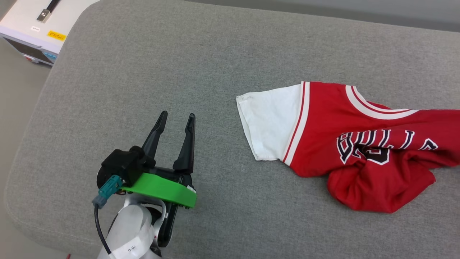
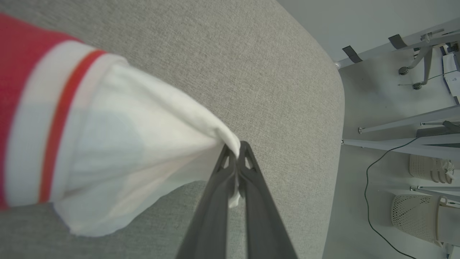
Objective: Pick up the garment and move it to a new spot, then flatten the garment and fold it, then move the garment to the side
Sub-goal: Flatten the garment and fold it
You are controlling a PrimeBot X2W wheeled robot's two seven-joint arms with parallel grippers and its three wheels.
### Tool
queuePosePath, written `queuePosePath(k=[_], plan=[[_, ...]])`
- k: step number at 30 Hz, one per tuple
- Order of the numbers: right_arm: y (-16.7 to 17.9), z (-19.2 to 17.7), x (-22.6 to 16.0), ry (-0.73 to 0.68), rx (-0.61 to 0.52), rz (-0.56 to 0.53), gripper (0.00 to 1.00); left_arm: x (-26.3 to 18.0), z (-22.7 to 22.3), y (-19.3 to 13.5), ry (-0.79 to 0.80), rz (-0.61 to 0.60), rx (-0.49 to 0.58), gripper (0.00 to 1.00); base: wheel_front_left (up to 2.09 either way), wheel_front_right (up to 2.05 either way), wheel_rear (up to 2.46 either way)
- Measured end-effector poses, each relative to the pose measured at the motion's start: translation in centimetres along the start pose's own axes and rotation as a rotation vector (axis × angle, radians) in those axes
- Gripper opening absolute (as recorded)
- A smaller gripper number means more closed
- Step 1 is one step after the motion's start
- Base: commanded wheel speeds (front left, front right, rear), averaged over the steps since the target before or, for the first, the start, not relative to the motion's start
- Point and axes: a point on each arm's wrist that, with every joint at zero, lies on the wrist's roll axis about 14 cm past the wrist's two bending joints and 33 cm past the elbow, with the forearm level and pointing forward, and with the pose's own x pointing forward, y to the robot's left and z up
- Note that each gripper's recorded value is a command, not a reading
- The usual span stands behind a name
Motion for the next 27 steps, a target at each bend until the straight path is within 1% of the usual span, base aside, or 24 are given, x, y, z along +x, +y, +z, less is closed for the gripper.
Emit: queuePosePath(k=[1,6,10,12,18,23,27], plan=[[0.1,0.2,0.5,-0.009,0.006,-0.001,1.0,0.0,-0.1,0.2,0.002,0.005,0.002,1.0,0.0,0.0,0.0],[1.1,1.0,2.0,-0.058,0.035,0.003,1.0,-0.2,-0.2,0.9,0.01,0.023,0.011,1.0,0.0,0.0,0.0],[2.0,1.1,1.8,-0.089,0.061,0.014,1.0,-0.3,0.0,1.0,0.006,0.022,0.016,1.0,0.0,0.0,0.0],[1.7,1.6,1.3,-0.124,0.087,0.005,1.0,-0.4,0.3,0.8,0.001,0.015,0.015,1.0,0.0,0.0,0.0],[0.4,3.8,-1.3,-0.252,0.153,-0.03,1.0,-0.7,1.6,-0.2,-0.035,-0.013,0.009,1.0,0.0,0.0,0.0],[-1.1,6.0,-4.5,-0.386,0.233,-0.065,1.0,-1.4,2.5,-0.9,-0.061,-0.028,0.001,1.0,0.0,0.0,0.0],[-1.2,7.1,-7.5,-0.507,0.31,-0.068,1.0,-1.7,3.4,-1.5,-0.088,-0.044,-0.003,1.0,0.0,0.0,0.0]])
